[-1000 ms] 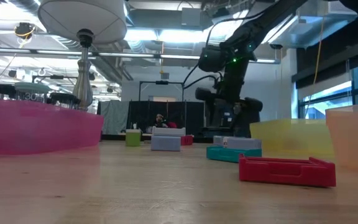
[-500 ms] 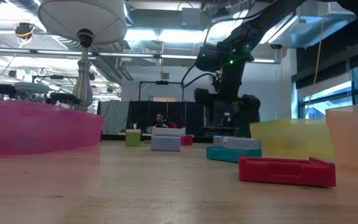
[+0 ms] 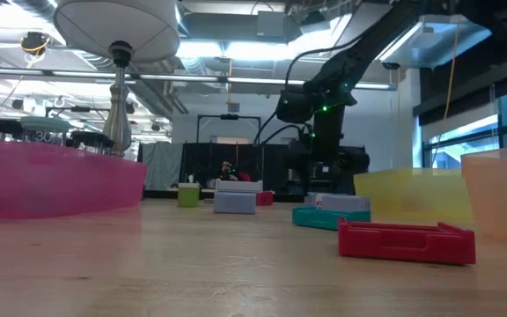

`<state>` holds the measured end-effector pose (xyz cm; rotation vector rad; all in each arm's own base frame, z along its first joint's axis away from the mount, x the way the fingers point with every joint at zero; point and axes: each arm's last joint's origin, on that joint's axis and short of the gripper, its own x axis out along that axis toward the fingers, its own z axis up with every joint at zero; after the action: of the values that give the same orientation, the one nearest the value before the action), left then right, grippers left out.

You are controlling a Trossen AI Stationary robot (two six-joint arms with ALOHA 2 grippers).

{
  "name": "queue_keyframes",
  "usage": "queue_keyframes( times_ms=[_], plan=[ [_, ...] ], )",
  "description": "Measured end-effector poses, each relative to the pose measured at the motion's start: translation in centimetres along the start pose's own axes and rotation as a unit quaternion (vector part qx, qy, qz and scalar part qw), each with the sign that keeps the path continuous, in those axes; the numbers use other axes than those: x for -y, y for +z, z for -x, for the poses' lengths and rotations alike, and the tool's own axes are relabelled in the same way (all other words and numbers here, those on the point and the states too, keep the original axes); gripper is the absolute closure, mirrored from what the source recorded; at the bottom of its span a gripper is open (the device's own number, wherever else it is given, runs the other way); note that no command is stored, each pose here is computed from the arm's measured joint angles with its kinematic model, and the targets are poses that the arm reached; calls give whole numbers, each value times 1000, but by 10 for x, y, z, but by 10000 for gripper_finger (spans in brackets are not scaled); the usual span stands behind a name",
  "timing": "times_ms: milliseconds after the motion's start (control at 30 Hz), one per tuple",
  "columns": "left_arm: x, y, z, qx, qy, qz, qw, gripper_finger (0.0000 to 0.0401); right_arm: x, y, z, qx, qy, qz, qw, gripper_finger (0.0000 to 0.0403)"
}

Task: Pick & Place Office items
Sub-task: Put the top blue charger adapter into the yellow bin

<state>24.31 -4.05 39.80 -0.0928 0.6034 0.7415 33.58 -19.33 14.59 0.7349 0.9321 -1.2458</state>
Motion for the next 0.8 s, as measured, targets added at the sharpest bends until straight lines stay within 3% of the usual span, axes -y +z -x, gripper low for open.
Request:
queue_keyframes(
  times_ms=[333,800],
  plan=[
    [0,0,0,6,9,0,1000,159,0,1,-1,-6,11,72,997,108],
    [-1,1,0,9,13,1,1000,159,-2,-1,-1,-11,15,79,997,108]
  ],
)
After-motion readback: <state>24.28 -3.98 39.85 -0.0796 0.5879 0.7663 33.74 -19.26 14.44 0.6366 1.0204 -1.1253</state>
